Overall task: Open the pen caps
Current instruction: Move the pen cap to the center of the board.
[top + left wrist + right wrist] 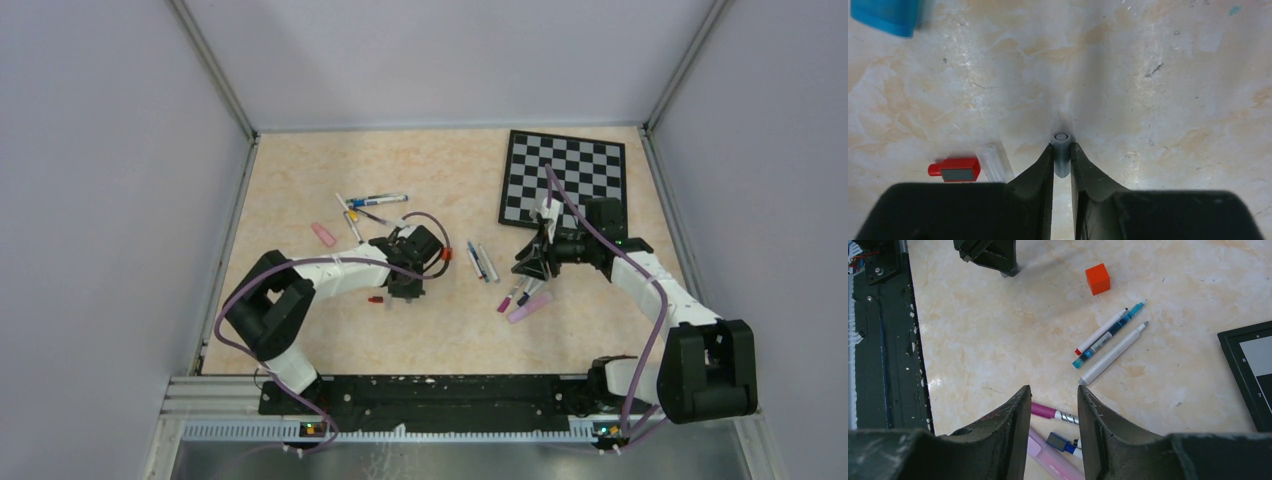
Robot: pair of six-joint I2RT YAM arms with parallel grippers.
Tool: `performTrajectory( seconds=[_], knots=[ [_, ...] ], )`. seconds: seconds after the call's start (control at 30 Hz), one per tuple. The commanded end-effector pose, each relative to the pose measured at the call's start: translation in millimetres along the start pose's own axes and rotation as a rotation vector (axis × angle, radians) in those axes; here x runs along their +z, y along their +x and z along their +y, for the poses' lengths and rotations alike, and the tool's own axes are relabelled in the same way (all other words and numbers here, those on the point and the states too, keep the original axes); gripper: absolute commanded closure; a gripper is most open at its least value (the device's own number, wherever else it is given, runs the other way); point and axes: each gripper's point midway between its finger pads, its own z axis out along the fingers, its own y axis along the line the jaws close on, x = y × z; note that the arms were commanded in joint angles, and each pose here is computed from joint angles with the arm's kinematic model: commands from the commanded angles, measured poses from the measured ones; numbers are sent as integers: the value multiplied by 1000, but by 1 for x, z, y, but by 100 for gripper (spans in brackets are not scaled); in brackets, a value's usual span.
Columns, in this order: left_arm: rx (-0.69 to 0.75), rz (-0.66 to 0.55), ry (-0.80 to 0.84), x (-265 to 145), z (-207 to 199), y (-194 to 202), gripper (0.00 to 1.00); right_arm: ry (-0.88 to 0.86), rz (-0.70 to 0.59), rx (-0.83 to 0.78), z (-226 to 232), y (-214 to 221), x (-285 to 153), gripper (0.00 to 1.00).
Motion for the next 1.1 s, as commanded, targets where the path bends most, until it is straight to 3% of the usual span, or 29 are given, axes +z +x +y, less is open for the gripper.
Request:
performTrajectory(
  seconds=[0.0, 0.37, 0.7, 1.07],
  knots=[
    [13, 19, -118, -3, 26, 10, 83, -4, -29, -50, -2, -8, -1, 62],
    [8, 21, -183, -12, 48, 19, 83, -4, -30, -57, -1, -10, -1, 62],
    [-23, -24, -156, -23, 43, 6, 69, -4, -30, -55, -1, -9, -2, 62],
    [-28, -81, -101, -42, 35, -10, 64, 1, -28, -63, -3, -9, -3, 62]
  ],
)
